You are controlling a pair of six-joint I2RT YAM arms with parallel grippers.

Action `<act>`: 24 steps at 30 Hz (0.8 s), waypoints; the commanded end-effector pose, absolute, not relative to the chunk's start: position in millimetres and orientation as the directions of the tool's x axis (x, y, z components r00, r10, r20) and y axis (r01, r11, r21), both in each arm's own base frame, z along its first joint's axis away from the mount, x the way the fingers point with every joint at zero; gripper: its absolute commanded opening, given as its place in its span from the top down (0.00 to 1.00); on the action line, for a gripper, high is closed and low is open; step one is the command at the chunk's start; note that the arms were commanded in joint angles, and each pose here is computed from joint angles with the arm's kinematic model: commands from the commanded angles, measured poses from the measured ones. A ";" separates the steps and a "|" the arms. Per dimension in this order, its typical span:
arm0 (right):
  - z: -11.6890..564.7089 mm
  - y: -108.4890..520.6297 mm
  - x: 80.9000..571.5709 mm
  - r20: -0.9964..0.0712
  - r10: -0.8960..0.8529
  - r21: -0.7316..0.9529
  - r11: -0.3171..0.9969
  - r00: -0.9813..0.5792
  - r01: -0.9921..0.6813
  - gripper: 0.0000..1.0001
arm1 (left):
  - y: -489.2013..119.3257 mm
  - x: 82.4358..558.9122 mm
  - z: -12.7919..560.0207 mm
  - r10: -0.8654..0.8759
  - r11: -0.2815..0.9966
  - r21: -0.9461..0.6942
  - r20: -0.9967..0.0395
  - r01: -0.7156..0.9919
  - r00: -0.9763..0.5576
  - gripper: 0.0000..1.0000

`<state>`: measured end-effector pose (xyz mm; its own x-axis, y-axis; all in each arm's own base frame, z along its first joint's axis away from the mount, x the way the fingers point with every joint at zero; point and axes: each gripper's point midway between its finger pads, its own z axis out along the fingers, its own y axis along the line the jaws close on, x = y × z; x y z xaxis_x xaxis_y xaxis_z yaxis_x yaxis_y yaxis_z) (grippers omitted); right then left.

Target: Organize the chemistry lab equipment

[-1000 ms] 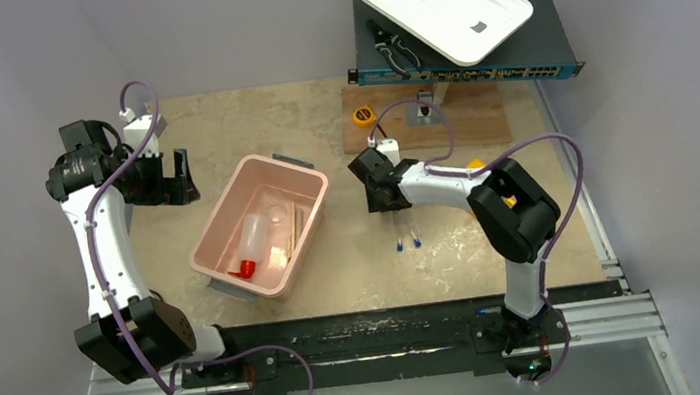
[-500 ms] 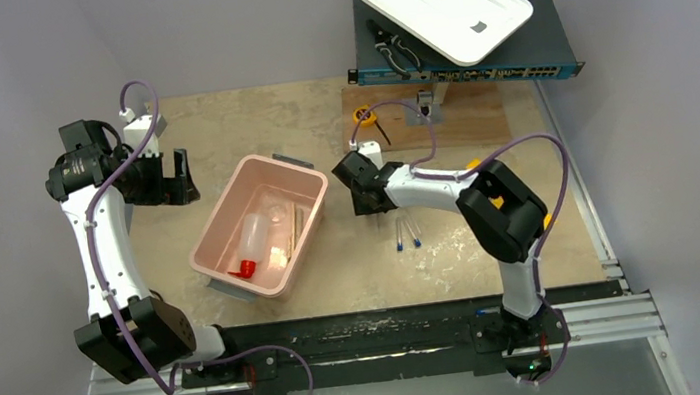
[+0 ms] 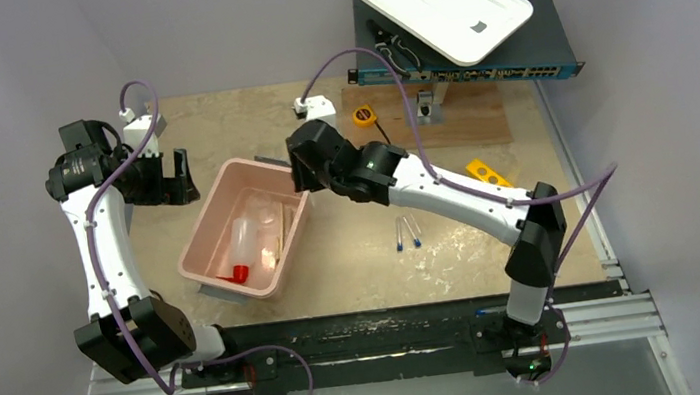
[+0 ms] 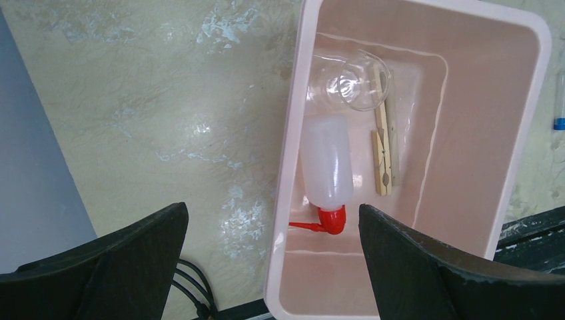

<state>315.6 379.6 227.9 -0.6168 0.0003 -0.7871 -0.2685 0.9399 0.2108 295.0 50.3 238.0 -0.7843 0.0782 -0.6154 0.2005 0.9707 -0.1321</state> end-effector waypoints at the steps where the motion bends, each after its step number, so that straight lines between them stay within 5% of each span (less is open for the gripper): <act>1: 275.3 433.9 276.5 -0.807 -0.033 0.289 0.849 -0.590 -0.442 0.98 | 52.6 299.7 248.3 0.080 0.972 -0.120 -0.644 0.204 -0.761 0.00; 13: 215.0 519.2 239.9 -0.738 -0.166 0.327 0.760 -0.655 -0.561 0.90 | 58.7 296.8 242.0 0.095 0.977 -0.089 -0.630 0.193 -0.771 0.00; 19: 177.4 522.6 241.5 -0.694 -0.193 0.315 0.785 -0.694 -0.533 0.46 | 60.9 292.6 227.6 0.107 0.976 -0.088 -0.598 0.197 -0.794 0.00; 24: 173.7 503.2 257.4 -0.682 -0.157 0.318 0.816 -0.715 -0.483 0.35 | 67.4 286.1 200.6 0.150 0.974 -0.064 -0.540 0.219 -0.828 0.00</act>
